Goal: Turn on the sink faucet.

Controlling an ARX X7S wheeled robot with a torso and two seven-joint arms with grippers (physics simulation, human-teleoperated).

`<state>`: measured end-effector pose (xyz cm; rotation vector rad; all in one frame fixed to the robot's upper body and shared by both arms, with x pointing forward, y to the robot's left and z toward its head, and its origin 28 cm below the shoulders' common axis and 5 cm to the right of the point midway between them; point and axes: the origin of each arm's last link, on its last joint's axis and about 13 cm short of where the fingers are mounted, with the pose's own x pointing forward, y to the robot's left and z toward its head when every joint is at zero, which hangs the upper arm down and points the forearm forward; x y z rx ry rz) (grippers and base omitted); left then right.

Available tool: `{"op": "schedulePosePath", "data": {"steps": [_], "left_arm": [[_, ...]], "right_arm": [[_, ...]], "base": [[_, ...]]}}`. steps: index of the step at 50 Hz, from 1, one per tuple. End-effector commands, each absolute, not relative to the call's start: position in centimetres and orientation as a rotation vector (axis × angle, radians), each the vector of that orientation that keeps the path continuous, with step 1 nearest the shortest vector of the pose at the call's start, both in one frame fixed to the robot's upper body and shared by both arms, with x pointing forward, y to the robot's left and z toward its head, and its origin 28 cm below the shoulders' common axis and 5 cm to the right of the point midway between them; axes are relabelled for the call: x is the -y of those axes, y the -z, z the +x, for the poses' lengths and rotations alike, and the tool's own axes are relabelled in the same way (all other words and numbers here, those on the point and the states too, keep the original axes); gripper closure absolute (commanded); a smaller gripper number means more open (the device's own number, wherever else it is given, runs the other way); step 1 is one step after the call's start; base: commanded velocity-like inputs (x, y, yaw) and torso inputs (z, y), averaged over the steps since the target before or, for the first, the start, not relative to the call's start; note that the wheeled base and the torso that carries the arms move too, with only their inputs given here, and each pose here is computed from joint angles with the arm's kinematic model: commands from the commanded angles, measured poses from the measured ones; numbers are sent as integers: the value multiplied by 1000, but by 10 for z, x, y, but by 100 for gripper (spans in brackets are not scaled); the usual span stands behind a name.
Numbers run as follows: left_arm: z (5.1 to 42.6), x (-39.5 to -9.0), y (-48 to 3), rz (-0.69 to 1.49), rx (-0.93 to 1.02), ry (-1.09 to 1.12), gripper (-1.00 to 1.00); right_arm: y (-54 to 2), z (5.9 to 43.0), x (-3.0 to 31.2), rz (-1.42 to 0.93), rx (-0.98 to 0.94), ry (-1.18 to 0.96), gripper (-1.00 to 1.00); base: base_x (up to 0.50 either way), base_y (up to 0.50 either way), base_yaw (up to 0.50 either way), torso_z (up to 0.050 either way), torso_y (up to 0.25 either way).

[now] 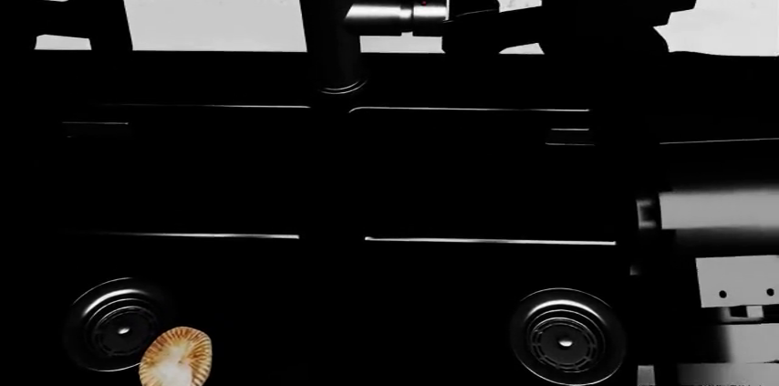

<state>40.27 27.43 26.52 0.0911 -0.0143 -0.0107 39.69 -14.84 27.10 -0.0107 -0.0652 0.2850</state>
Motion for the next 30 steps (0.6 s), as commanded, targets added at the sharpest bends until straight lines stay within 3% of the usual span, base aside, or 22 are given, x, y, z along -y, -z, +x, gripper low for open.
{"op": "schedulePosePath", "data": {"steps": [1,11,30], "left_arm": [[403,-277,-264,92,9,5,-100],[405,-273,-261,91,5,10,-100],[403,-276,-259,89,3,10,-100]], "right_arm": [[-273,398,142,-14,63,-312,-100],[-271,395,137,-6,58,-341,-100],[-268,434,118,-32,25,-365,-100]], "base": [[35,0,0,0,0],[37,0,0,0,0],[29,0,0,0,0]]}}
